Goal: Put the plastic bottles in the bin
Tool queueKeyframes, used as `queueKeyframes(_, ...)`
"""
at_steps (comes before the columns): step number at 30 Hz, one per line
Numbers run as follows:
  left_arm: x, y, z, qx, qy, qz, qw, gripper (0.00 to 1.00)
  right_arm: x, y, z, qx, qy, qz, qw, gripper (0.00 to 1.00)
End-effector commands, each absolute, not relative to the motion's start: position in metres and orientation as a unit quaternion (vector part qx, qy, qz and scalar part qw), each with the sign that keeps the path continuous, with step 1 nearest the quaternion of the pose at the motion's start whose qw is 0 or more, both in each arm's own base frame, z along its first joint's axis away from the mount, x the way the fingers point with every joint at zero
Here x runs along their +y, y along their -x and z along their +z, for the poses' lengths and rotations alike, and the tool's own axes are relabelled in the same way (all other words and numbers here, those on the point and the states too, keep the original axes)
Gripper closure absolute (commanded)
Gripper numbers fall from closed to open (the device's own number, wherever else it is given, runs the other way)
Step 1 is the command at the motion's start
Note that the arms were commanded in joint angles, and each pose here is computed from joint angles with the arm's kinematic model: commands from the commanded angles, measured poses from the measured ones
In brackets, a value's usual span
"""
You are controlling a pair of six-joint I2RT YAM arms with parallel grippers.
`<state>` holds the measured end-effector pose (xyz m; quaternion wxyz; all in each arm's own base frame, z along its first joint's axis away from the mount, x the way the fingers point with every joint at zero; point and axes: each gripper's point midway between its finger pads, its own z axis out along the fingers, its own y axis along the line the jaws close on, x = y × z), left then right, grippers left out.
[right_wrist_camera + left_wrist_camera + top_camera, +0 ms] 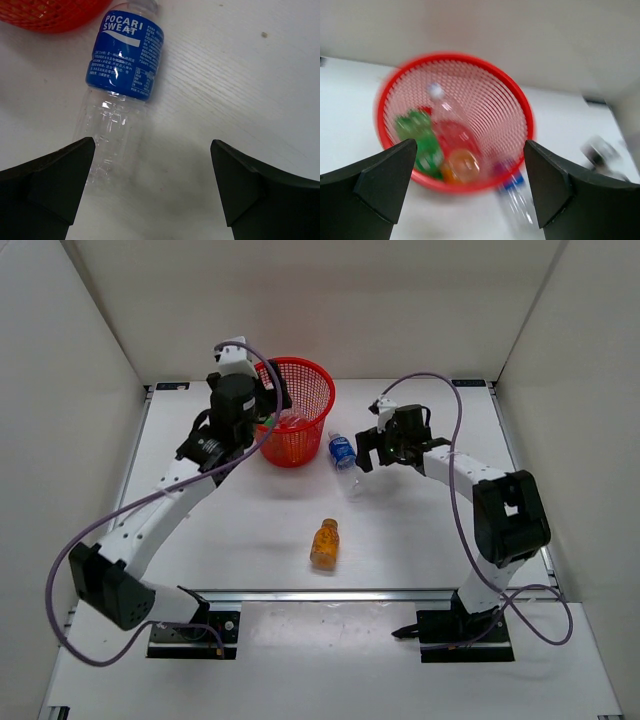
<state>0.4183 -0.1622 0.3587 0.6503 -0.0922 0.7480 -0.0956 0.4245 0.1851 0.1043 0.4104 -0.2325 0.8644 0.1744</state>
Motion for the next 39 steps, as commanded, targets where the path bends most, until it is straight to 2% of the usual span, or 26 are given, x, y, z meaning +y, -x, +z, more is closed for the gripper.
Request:
queueKeyframes(1, -0.188, -0.357, 0.296, 0.832, 0.013, -0.154, 0.533, 0.01, 0.210, -0.442, 0.111, 0.836, 0.252, 0.212, 0.439, 0.02)
queueKeyframes(7, -0.166, -0.275, 0.188, 0.910, 0.027, -0.158, 0.383, 0.01, 0.238, -0.445, 0.092, 0.826, 0.278, 0.234, 0.430, 0.03)
queueKeyframes(10, -0.143, -0.252, 0.168, 0.919, 0.065, -0.150, 0.360, 0.01, 0.252, -0.441, 0.074, 0.832, 0.277, 0.245, 0.413, 0.04)
queueKeyframes(15, -0.117, -0.236, 0.172, 0.906, 0.123, -0.164, 0.370, 0.01, 0.274, -0.442, 0.059, 0.838, 0.271, 0.259, 0.396, 0.08)
queueKeyframes(18, -0.108, -0.229, 0.171, 0.903, 0.139, -0.167, 0.371, 0.01, 0.280, -0.447, 0.061, 0.846, 0.239, 0.266, 0.396, 0.16)
queueKeyframes(24, -0.107, -0.225, 0.176, 0.896, 0.148, -0.177, 0.379, 0.01, 0.276, -0.444, 0.079, 0.849, 0.230, 0.263, 0.396, 0.41)
queueKeyframes(27, -0.110, -0.228, 0.176, 0.894, 0.141, -0.184, 0.384, 0.01, 0.252, -0.456, 0.135, 0.836, 0.212, 0.223, 0.455, 0.67)
queueKeyframes(29, -0.111, -0.227, 0.173, 0.894, 0.138, -0.186, 0.384, 0.01, 0.235, -0.460, 0.171, 0.823, 0.198, 0.201, 0.492, 0.76)
queueKeyframes(32, -0.109, -0.226, 0.163, 0.898, 0.133, -0.181, 0.379, 0.01, 0.215, -0.466, 0.230, 0.800, 0.189, 0.181, 0.540, 0.78)
queueKeyframes(35, -0.109, -0.223, 0.149, 0.906, 0.124, -0.176, 0.366, 0.01, 0.233, -0.472, 0.306, 0.759, 0.204, 0.196, 0.586, 0.78)
queueKeyframes(38, -0.108, -0.222, 0.143, 0.907, 0.128, -0.172, 0.363, 0.01, 0.272, -0.475, 0.339, 0.719, 0.258, 0.209, 0.610, 0.78)
queueKeyframes(39, -0.108, -0.223, 0.143, 0.906, 0.130, -0.173, 0.365, 0.01, 0.288, -0.477, 0.331, 0.722, 0.270, 0.212, 0.600, 0.78)
